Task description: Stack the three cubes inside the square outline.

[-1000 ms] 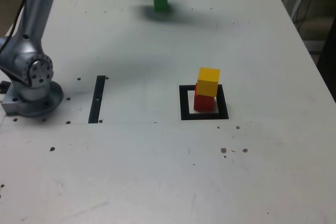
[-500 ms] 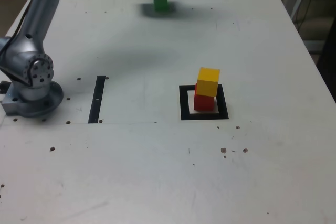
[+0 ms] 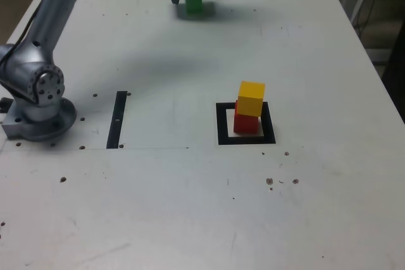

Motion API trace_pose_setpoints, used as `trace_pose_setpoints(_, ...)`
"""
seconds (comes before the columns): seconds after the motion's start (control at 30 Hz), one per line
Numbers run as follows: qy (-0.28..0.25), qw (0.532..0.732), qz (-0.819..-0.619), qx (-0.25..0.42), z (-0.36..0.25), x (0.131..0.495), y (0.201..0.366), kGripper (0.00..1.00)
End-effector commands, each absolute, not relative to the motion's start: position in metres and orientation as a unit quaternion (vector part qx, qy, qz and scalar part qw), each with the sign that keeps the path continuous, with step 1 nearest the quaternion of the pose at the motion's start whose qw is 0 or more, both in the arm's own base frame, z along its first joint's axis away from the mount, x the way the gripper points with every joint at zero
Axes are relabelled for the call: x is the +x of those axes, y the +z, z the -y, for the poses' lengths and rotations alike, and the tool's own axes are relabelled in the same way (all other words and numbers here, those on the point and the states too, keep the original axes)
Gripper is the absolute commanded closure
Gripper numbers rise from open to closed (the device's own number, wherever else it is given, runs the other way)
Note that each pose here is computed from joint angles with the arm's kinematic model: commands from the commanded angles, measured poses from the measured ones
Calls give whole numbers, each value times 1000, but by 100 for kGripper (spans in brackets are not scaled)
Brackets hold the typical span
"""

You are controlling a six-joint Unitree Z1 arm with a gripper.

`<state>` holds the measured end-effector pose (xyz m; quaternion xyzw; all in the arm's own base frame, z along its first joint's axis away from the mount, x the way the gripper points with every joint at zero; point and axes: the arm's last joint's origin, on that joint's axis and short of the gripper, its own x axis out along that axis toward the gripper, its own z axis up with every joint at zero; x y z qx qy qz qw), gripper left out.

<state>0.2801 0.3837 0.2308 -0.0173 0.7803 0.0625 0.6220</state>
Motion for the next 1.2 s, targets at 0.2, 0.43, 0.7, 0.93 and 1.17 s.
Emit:
trace_pose_setpoints(0.2,46,619,-784,-25,-382,284,221,35)
trace_pose_setpoints(0.43,35,618,-785,-31,-380,285,217,38)
trace_pose_setpoints(0.7,52,619,-784,-11,-383,290,222,44)
trace_pose_setpoints(0.93,63,617,-785,-2,-385,294,222,45)
trace_pose_setpoints(1.17,55,615,-787,-7,-384,294,219,51)
